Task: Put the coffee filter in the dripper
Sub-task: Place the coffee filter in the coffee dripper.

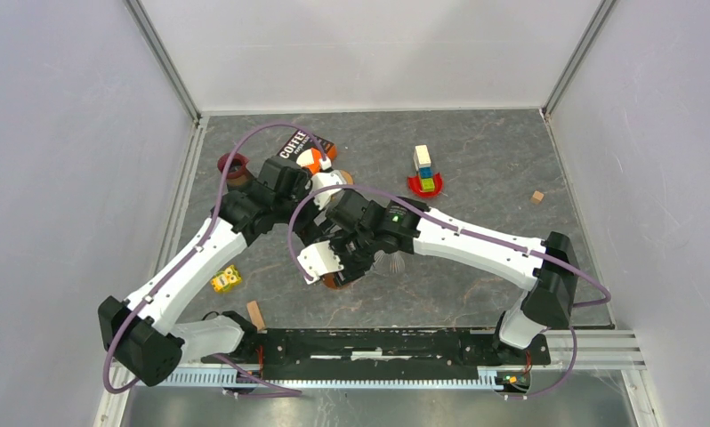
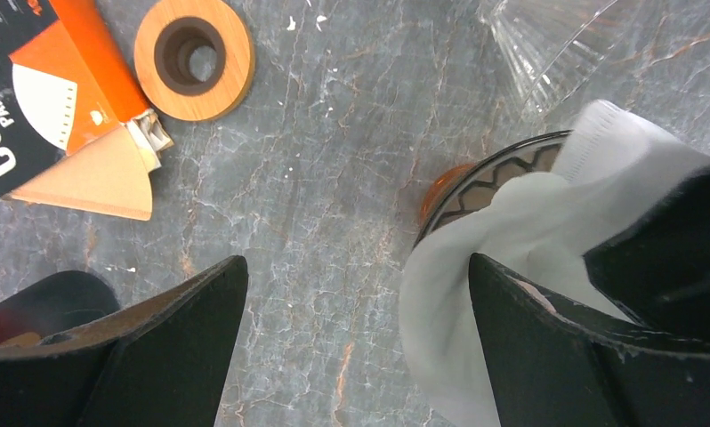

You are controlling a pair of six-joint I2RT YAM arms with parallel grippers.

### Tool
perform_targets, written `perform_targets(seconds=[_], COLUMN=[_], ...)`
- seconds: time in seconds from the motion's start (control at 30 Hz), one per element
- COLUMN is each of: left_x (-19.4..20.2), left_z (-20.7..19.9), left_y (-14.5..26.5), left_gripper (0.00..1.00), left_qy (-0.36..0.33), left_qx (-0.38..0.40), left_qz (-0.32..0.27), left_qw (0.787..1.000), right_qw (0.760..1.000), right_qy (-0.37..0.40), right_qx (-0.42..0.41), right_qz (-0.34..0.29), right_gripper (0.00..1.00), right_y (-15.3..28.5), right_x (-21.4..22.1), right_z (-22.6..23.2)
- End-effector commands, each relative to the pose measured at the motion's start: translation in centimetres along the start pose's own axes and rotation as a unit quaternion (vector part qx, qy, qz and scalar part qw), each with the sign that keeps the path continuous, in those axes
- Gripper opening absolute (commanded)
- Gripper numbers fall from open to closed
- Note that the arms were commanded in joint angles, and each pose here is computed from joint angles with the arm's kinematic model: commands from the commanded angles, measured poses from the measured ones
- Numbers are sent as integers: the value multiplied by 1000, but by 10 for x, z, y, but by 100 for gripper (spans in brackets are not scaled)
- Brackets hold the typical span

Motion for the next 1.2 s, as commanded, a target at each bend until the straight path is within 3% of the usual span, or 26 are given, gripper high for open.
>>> perform_targets(seconds=[0.0, 0.47, 0.8, 1.17], left_x=[2, 17, 3, -8], left_z=[6, 2, 3, 0], left_y=[-13, -22, -5, 8], left_gripper=[100, 100, 100, 100], left_qy=[2, -5, -18, -21], left_qx=[-16, -6, -8, 3], left_qz=[-5, 8, -7, -27], left_qw=[1000, 1000, 1000, 999], right_qw=[1000, 999, 999, 998], right_qy=[1, -8, 0, 8], right_qx=[-10, -33, 29, 45], right_qz=[-8, -7, -31, -49], right_gripper=[61, 62, 71, 77], right_y=[-7, -21, 16, 37], right_x=[2, 8, -14, -21], right_z=[3, 12, -11, -12])
Point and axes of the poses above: each gripper's point midway between its finger pads, its own y axis back along the fingers, its own z axis along the line the jaws close on, x = y × z, the point moved 5 cm from there along y, back along the fingers, and after that the axes turned 4 degrees about y, right-handed, at the moved point
